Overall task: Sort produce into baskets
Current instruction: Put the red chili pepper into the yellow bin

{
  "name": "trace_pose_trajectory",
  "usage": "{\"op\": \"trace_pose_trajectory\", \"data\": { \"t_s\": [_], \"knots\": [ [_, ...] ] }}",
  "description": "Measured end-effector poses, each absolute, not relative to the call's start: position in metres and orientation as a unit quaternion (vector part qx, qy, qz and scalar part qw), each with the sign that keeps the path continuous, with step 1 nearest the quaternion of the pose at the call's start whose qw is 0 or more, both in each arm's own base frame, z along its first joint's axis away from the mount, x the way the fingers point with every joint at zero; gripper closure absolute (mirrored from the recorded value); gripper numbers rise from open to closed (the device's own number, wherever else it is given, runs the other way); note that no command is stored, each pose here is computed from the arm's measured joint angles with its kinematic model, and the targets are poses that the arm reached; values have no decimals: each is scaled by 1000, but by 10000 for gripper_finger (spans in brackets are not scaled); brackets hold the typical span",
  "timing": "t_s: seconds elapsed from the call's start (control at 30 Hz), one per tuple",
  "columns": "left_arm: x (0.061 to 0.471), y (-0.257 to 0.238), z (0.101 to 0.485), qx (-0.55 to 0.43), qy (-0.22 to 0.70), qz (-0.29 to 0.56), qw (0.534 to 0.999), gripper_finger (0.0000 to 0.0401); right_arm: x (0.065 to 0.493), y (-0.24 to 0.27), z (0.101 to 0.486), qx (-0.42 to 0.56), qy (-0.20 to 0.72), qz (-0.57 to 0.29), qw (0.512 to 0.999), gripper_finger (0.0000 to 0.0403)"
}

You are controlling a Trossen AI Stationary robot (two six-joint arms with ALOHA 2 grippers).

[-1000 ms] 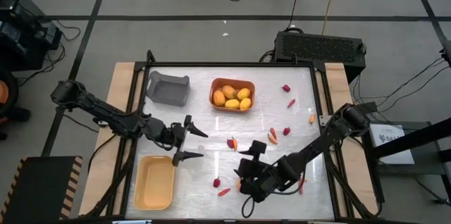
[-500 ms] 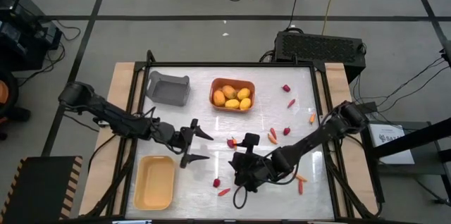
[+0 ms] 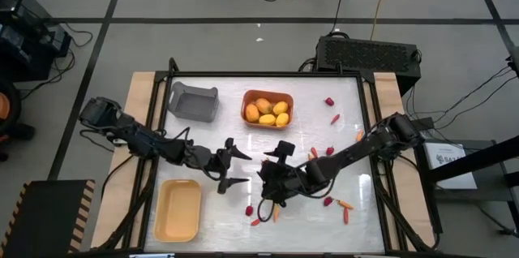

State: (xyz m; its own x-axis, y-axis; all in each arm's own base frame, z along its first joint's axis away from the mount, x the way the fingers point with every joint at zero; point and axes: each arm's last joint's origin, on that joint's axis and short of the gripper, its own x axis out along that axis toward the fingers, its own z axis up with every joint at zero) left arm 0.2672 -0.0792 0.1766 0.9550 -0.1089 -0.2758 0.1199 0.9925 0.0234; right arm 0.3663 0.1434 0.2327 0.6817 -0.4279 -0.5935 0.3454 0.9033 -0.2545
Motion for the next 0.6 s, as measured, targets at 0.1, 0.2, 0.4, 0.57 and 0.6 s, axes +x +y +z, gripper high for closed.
{"op": "trace_pose_trajectory", "data": {
  "t_s": [0.1,0.2,0.4,0.57,0.6],
  "knots": [
    [268,-73,174,39,153,-46,986,49,368,138,233,-56,339,-218,913,90],
    [269,-68,173,39,154,-35,987,49,371,132,232,-55,346,-218,911,90],
    [272,-52,174,16,146,69,987,49,374,125,229,4,399,-130,908,90],
    [265,-52,156,-62,183,92,977,49,376,116,228,21,420,-107,901,90],
    [263,-54,152,-63,190,88,976,49,375,117,227,15,422,-104,901,90]
  ]
}}
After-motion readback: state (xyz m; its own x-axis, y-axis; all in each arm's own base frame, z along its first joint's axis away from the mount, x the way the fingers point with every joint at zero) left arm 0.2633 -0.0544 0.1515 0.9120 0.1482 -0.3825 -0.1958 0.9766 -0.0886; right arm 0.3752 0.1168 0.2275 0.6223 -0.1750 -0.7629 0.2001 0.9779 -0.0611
